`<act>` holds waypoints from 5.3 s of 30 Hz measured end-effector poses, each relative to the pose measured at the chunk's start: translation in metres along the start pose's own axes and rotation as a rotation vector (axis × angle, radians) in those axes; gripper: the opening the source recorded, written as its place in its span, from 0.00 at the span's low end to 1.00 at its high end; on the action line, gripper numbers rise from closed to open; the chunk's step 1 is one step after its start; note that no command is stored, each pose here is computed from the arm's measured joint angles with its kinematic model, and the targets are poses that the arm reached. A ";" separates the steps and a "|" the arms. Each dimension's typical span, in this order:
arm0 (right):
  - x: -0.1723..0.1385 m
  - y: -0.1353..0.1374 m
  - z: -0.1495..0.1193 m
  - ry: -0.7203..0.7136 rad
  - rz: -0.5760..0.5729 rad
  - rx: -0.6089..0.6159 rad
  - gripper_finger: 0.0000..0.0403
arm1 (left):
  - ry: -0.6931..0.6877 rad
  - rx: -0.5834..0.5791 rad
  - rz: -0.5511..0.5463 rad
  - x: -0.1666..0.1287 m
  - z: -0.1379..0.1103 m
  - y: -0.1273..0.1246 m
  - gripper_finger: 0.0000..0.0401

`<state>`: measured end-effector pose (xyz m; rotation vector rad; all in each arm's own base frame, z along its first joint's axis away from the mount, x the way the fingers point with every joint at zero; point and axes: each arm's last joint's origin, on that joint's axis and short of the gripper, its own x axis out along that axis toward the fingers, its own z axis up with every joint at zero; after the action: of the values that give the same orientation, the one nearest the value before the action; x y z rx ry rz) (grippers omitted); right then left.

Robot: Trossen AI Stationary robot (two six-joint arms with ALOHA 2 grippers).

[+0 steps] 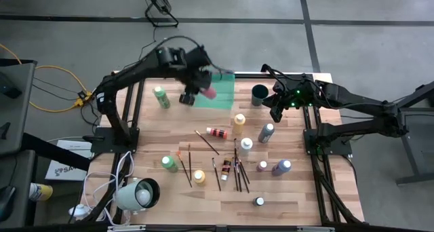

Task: Pick & Place Paint Supplies
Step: Put the large pink paint bottle into the green bin, then put the orange paint bottle into the green bin

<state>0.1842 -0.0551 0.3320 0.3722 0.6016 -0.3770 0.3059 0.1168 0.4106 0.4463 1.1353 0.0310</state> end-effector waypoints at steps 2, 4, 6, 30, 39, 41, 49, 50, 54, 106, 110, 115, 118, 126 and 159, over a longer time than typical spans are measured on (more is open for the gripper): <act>0.000 0.000 0.000 0.000 0.000 0.000 0.16 | 0.026 -0.039 0.013 0.010 -0.008 0.015 0.29; 0.000 0.000 0.000 -0.001 -0.001 0.001 0.16 | 0.051 -0.068 0.019 0.025 -0.013 0.028 0.29; 0.000 0.000 0.000 -0.003 -0.006 0.002 0.16 | 0.070 -0.092 0.024 0.039 -0.016 0.039 0.29; 0.000 -0.001 0.002 -0.031 -0.042 0.078 0.16 | 0.041 -0.156 0.037 0.139 -0.008 0.073 0.29; 0.000 -0.001 0.002 -0.033 -0.046 0.083 0.16 | 0.049 -0.220 0.024 0.140 -0.019 0.081 0.29; 0.000 -0.002 0.002 -0.038 -0.063 0.083 0.16 | 0.061 -0.234 0.008 0.140 -0.021 0.081 0.29; 0.000 -0.002 0.004 -0.067 -0.089 0.076 0.16 | 0.098 -0.252 -0.071 0.139 -0.027 0.075 0.29; 0.001 -0.002 0.005 -0.072 -0.088 0.075 0.16 | 0.098 -0.252 -0.072 0.139 -0.027 0.075 0.29; 0.004 -0.001 0.007 -0.077 -0.086 0.074 0.16 | 0.093 -0.255 -0.082 0.139 -0.027 0.075 0.29; 0.015 -0.002 0.004 -0.020 -0.096 0.078 0.16 | 0.205 -0.096 -0.168 0.076 -0.022 0.062 0.51; 0.015 -0.002 0.004 -0.019 -0.101 0.081 0.16 | 0.127 -0.051 -0.161 0.059 -0.010 0.050 0.51; 0.015 -0.002 0.004 -0.018 -0.101 0.081 0.16 | 0.003 -0.024 -0.088 0.019 -0.003 0.041 0.51; 0.015 -0.002 0.004 -0.018 -0.101 0.078 0.16 | -0.028 -0.019 -0.076 0.003 -0.005 0.035 0.51; 0.015 -0.002 0.004 -0.019 -0.101 0.079 0.16 | -0.105 -0.064 -0.142 0.021 -0.029 -0.001 0.51; 0.015 -0.001 0.004 -0.018 -0.073 0.082 0.16 | -0.364 -0.103 -0.265 0.208 -0.095 -0.132 0.51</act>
<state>0.1971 -0.0612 0.3264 0.4259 0.5843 -0.4754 0.2859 0.0792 0.1500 0.1955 0.8218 -0.2152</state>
